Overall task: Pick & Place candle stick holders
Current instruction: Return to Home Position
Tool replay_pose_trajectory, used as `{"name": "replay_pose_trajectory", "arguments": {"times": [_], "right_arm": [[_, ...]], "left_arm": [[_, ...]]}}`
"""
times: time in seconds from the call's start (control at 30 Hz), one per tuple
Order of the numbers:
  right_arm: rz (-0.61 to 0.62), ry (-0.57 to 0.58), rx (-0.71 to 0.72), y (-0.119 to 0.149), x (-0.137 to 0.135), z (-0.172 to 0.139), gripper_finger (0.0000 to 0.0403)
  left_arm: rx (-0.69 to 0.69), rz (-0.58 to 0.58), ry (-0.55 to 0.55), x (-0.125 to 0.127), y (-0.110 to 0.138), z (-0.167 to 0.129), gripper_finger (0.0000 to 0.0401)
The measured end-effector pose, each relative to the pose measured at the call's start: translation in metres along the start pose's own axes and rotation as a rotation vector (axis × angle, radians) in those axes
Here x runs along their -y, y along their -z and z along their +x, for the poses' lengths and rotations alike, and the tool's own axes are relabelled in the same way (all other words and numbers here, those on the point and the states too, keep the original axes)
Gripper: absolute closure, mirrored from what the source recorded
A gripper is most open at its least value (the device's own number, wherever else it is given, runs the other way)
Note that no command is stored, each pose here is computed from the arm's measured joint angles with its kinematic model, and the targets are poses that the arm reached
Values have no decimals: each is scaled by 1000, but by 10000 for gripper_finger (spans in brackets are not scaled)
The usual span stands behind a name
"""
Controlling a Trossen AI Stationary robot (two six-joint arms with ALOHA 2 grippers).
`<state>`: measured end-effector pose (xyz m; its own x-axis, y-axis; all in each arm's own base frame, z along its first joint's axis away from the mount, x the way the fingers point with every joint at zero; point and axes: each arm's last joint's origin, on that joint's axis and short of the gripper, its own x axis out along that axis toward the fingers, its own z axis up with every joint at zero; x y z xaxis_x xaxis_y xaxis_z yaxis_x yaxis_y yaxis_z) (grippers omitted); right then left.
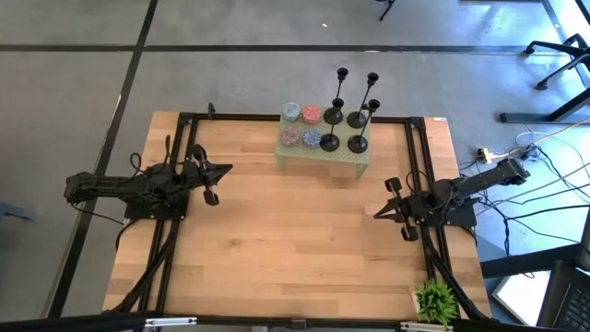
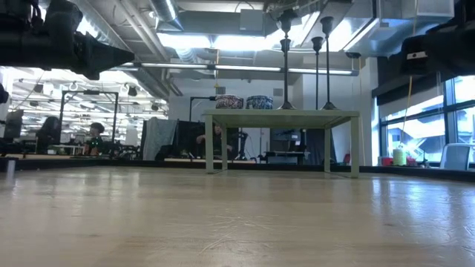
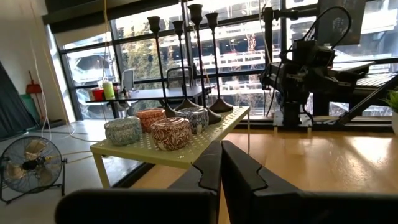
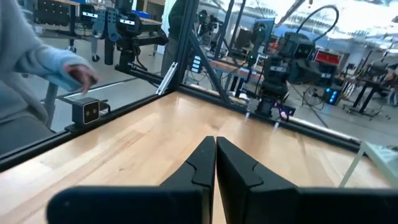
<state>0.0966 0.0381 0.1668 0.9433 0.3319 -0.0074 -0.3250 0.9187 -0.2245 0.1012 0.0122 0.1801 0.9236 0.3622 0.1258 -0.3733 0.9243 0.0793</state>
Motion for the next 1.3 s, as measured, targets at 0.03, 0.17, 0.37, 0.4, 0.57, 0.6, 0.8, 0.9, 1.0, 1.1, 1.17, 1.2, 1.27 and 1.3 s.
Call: {"name": "replay_pose_trajectory", "arguments": {"times": [0.03,0.17,0.37,0.4,0.57,0.6,0.8,0.9,1.0,1.1,1.17,1.2,1.27,1.3], "right_arm": [[-9,1,4,0,0,0,386],[-21,13,-1,0,0,0,386],[71,154,-64,4,4,0,386],[76,165,-71,5,4,-1,386],[54,171,-77,5,4,-1,386],[48,172,-78,5,4,-1,386],[-31,169,-84,5,4,-1,386],[-33,169,-85,5,4,-1,386],[-27,169,-84,5,4,-1,386],[-27,169,-84,5,4,-1,386],[-27,169,-84,5,4,-1,386],[-27,169,-84,5,4,-1,386],[-27,169,-84,5,4,-1,386],[-27,169,-84,5,4,-1,386]], "left_arm": [[0,0,0,0,0,0,395],[0,0,0,0,0,0,393],[0,0,1,0,0,0,395],[0,0,1,0,0,0,394],[0,0,1,0,0,0,394],[0,0,1,0,0,0,394],[0,0,2,0,0,0,394],[0,0,2,0,0,0,393],[0,0,2,0,0,0,395],[0,0,2,0,0,0,397],[0,0,2,0,0,0,397],[0,0,2,0,0,0,397],[0,0,2,0,0,0,397],[0,0,2,0,0,0,397]]}}
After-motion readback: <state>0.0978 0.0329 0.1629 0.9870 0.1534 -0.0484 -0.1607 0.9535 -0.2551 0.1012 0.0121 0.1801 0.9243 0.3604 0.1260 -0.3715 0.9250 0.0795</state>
